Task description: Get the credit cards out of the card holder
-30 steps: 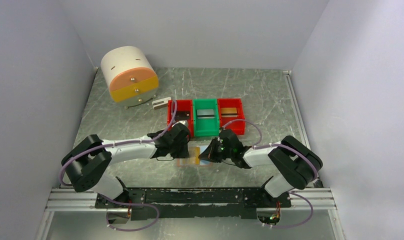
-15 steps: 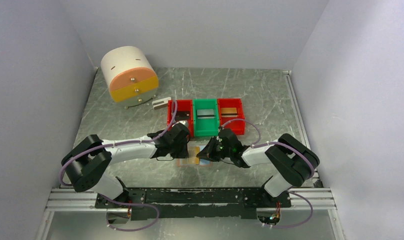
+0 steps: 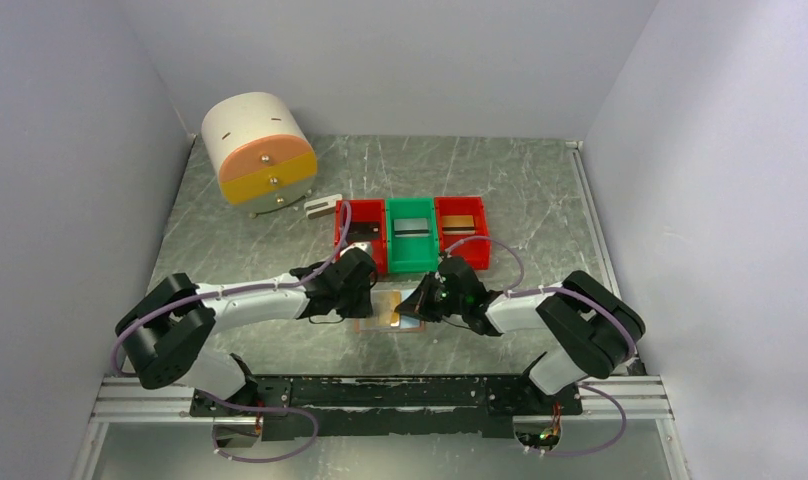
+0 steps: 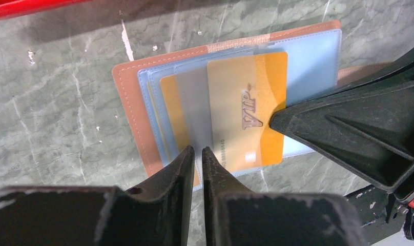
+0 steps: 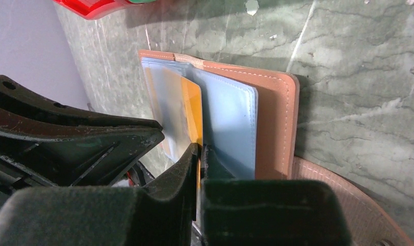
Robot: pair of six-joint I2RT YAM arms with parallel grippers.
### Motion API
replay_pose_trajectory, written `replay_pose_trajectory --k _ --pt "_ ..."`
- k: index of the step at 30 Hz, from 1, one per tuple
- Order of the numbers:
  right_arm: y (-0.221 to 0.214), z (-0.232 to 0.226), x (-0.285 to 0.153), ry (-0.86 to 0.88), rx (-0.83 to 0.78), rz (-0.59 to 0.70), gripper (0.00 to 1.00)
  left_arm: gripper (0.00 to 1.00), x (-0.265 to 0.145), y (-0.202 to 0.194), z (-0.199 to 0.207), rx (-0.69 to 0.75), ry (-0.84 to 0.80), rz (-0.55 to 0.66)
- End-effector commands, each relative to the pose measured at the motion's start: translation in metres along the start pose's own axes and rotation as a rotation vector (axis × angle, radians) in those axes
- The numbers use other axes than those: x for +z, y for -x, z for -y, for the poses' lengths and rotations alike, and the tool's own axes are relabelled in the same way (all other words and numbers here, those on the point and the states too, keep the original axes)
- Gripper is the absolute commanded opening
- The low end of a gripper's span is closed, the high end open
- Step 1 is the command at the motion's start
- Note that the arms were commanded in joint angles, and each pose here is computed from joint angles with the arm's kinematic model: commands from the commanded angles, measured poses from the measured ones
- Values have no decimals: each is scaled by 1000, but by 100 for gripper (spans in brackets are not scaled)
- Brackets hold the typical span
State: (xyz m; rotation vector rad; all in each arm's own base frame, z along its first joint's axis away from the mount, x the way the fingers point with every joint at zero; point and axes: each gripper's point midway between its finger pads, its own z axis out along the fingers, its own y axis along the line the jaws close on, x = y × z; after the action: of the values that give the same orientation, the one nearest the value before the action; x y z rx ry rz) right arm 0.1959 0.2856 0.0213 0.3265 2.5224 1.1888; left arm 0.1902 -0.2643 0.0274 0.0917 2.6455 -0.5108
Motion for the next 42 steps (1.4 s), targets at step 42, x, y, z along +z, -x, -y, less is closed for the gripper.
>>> replay_pose_trajectory --k 42 --pt "-5 18 -4 -11 79 21 28 18 12 -13 10 84 -25 -95"
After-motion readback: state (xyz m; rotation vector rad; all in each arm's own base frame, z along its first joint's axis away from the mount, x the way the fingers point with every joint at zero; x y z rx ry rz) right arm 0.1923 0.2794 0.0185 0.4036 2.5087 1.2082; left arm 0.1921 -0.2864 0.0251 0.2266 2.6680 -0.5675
